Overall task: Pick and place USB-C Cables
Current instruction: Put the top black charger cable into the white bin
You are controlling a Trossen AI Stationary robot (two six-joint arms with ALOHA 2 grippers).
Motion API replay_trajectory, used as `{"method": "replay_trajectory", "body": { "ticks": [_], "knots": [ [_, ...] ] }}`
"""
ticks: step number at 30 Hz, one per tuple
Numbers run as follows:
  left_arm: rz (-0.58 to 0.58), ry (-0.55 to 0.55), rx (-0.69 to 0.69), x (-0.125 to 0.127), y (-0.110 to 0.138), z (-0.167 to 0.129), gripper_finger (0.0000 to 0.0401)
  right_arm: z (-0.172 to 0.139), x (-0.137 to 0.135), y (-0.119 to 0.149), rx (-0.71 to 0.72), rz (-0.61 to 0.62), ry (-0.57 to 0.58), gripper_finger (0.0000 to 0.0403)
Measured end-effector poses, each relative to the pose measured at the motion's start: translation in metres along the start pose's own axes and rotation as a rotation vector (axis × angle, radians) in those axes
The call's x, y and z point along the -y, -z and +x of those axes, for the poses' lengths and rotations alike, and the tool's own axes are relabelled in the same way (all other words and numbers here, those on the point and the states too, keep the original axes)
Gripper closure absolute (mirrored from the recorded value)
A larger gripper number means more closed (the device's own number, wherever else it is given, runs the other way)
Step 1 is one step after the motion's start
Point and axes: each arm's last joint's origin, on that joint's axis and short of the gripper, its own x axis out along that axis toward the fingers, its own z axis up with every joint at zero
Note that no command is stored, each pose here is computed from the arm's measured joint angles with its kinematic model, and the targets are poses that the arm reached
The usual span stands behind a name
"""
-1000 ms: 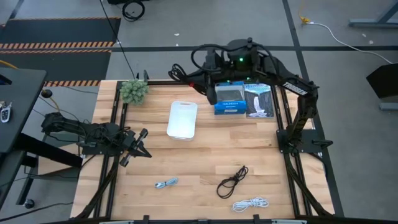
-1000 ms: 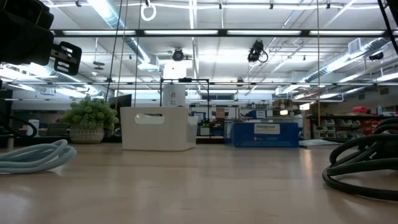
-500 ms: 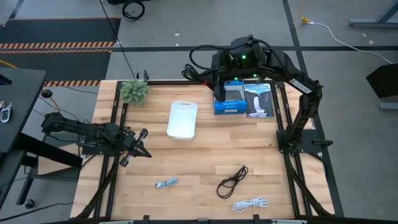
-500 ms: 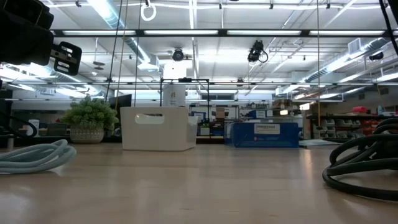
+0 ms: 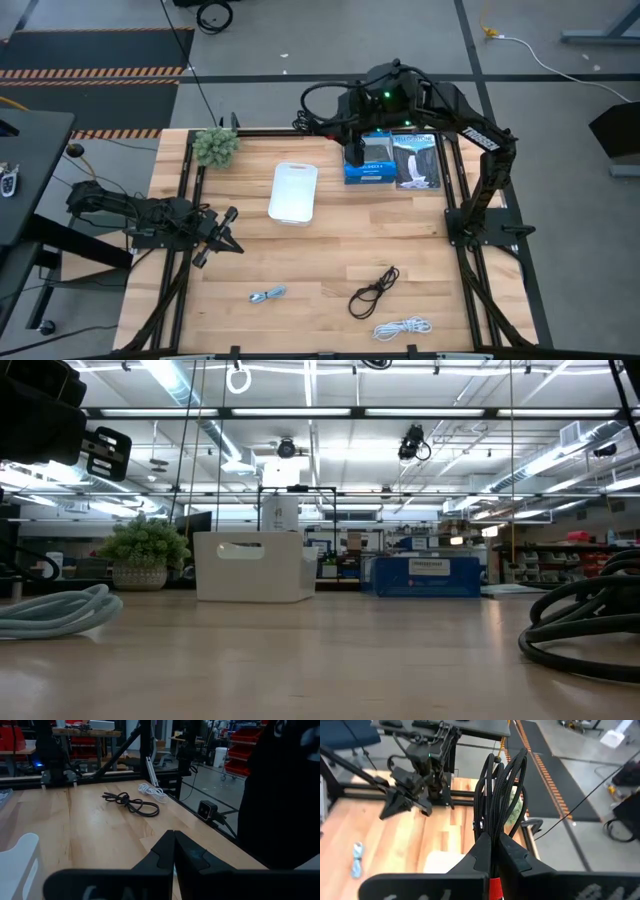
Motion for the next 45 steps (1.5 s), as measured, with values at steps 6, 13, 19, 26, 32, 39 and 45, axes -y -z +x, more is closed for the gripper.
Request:
{"method": "replay_trajectory", "body": {
  "ticks": [6, 13, 19, 26, 32, 39, 45],
  "knots": [
    [0.000, 0.000, 0.000, 0.000, 0.000, 0.000, 0.0390, 0.018, -0.001, 0.009, -0.030, -0.100, -0.009, 0.0384],
    [0.000, 0.000, 0.000, 0.000, 0.000, 0.000, 0.0390, 0.036, -0.003, 0.017, -0.034, -0.159, -0.016, 0.0384],
    [0.000, 0.000, 0.000, 0.000, 0.000, 0.000, 0.0390, 0.048, -0.005, 0.022, -0.036, -0.182, -0.026, 0.0384],
    [0.000, 0.000, 0.000, 0.000, 0.000, 0.000, 0.0390, 0.060, -0.013, 0.025, -0.002, -0.227, -0.037, 0.0384],
    [0.000, 0.000, 0.000, 0.000, 0.000, 0.000, 0.0390, 0.071, -0.021, 0.027, 0.037, -0.307, -0.043, 0.0384],
    [0.000, 0.000, 0.000, 0.000, 0.000, 0.000, 0.0390, 0.086, -0.031, 0.037, 0.034, -0.429, -0.061, 0.0384],
    [0.000, 0.000, 0.000, 0.000, 0.000, 0.000, 0.0390, 0.100, -0.039, 0.054, -0.024, -0.666, -0.069, 0.0384]
  ]
}}
